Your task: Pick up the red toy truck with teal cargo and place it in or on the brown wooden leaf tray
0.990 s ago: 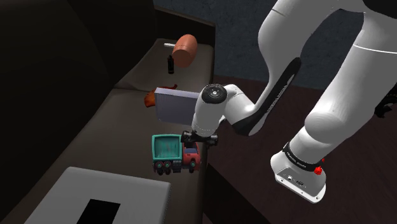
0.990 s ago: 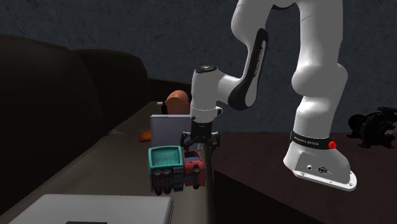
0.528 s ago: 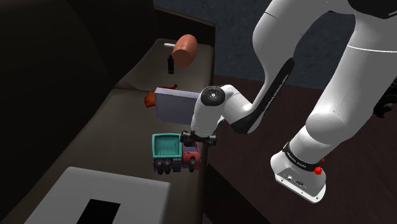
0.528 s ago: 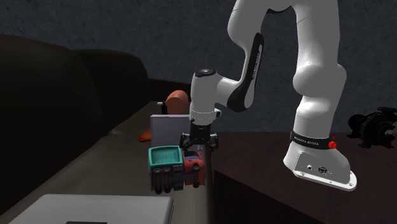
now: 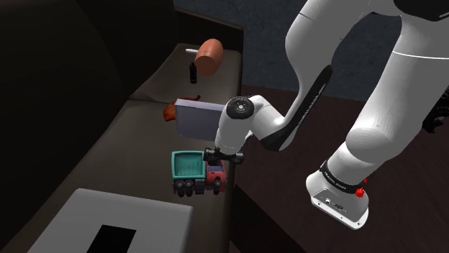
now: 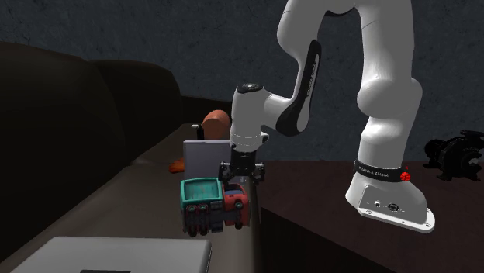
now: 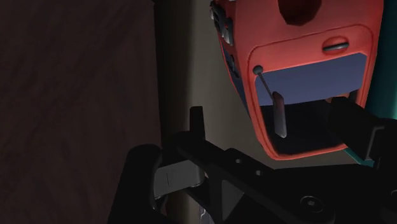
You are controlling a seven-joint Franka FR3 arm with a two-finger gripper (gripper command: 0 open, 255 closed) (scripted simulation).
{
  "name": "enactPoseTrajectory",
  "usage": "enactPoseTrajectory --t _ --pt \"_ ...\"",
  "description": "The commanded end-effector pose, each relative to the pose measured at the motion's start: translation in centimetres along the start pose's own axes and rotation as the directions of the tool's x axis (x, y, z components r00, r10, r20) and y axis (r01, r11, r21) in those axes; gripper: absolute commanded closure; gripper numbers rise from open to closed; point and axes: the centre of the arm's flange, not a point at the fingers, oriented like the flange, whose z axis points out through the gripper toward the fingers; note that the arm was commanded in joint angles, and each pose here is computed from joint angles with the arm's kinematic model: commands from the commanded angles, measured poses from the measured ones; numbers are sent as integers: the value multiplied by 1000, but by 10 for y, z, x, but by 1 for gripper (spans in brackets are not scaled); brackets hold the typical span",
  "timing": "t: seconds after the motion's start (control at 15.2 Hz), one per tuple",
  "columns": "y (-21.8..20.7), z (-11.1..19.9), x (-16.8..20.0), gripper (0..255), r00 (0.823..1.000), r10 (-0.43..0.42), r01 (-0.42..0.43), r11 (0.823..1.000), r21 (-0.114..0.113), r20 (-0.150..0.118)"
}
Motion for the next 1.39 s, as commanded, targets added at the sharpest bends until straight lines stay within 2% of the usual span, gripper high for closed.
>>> enactPoseTrajectory --t 0.0,0.2,1.32 --pt "3 4 -4 255 1000 -5 5 1000 -15 12" --pt "5 4 -6 255 1000 -5 6 1000 -14 12" --pt "-1 -84 9 255 1000 -5 6 1000 -14 12"
